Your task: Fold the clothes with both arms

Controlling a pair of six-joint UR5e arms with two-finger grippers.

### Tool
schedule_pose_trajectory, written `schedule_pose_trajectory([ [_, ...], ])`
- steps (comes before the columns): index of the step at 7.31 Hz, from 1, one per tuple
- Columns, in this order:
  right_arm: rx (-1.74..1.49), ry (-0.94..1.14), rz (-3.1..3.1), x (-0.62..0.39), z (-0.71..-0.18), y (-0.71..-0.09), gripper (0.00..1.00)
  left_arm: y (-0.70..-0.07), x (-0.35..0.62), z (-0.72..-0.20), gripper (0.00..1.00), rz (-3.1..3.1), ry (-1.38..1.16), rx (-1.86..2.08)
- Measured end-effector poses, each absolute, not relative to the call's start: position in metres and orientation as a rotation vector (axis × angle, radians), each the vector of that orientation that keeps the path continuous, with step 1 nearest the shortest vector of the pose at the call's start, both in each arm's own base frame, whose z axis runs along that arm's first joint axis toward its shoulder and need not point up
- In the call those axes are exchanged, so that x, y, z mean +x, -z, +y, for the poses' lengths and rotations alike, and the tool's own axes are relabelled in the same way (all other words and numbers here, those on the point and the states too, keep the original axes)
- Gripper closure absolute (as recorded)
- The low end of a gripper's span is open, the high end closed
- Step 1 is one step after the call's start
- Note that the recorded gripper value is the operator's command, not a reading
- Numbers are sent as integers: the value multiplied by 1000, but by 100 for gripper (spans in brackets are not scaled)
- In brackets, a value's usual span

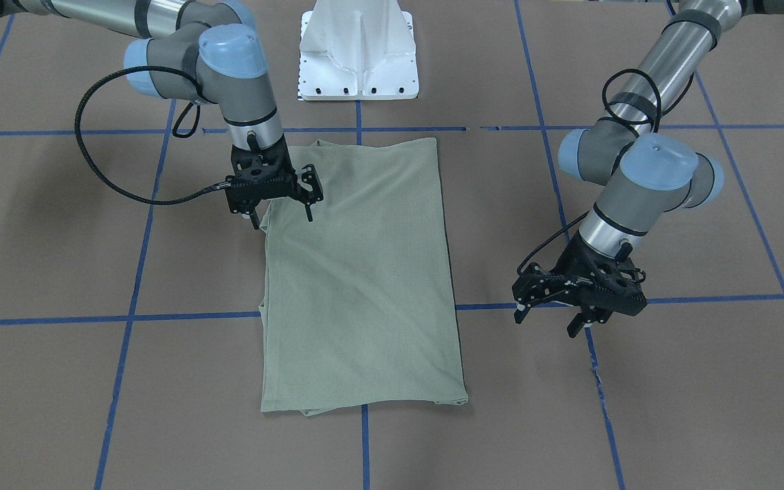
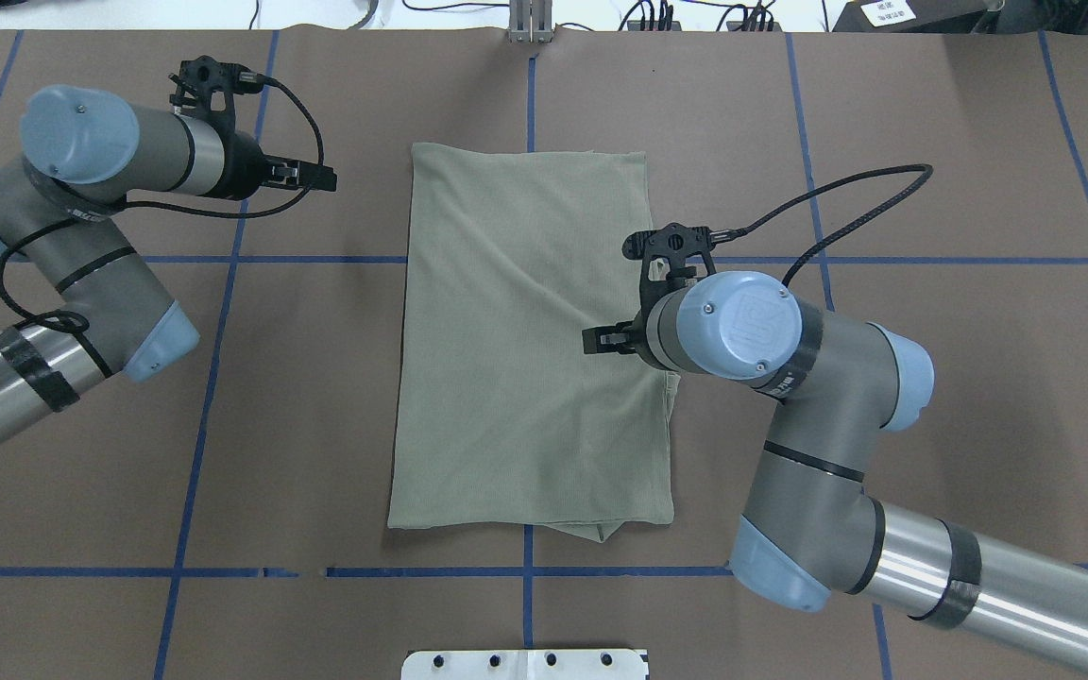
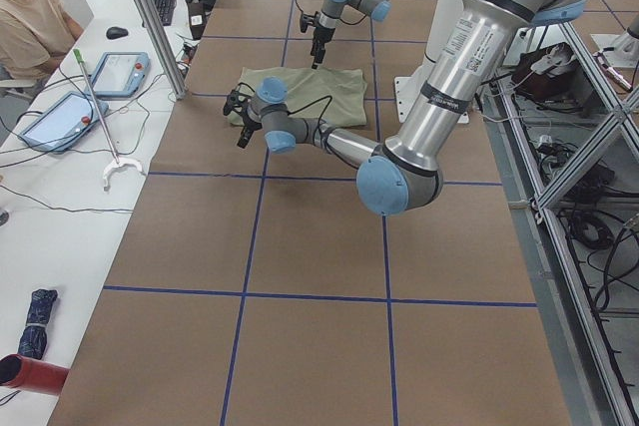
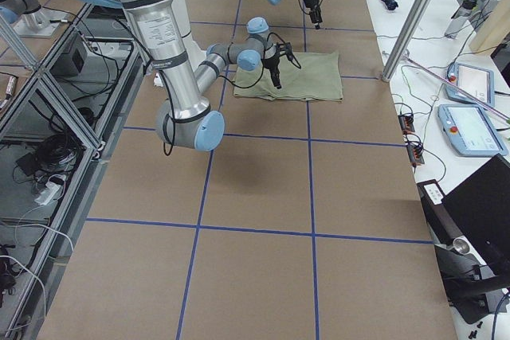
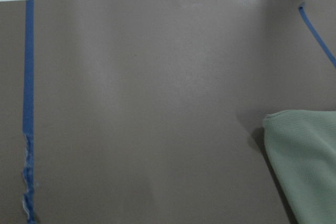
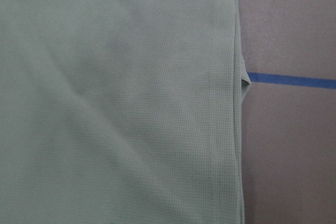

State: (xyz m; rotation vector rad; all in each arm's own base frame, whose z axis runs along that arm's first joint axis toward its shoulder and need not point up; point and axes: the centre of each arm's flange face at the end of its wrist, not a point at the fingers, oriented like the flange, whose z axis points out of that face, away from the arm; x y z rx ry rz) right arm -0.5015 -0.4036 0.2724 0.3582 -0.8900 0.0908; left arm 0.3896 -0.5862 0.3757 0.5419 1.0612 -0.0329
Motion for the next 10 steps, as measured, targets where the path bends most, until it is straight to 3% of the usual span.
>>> schedule_pose_trajectory([
  [3, 271, -356, -1075, -472, -336, -292, 0, -353, 390, -443, 0, 1240, 82, 386],
  [5, 261, -473, -1106, -479, -301, -294, 0, -344, 413, -347, 15, 1282, 186, 243],
  [6, 265, -500, -1115, -482, -292, -293, 0, -341, 437, -310, 17, 1261, 275, 158],
  [8, 268, -512, -1120, -485, -284, -292, 0, -333, 484, -257, 17, 1235, 391, 62],
  [10, 269, -513, -1121, -486, -283, -292, 0, -321, 516, -242, 17, 1246, 432, 29],
])
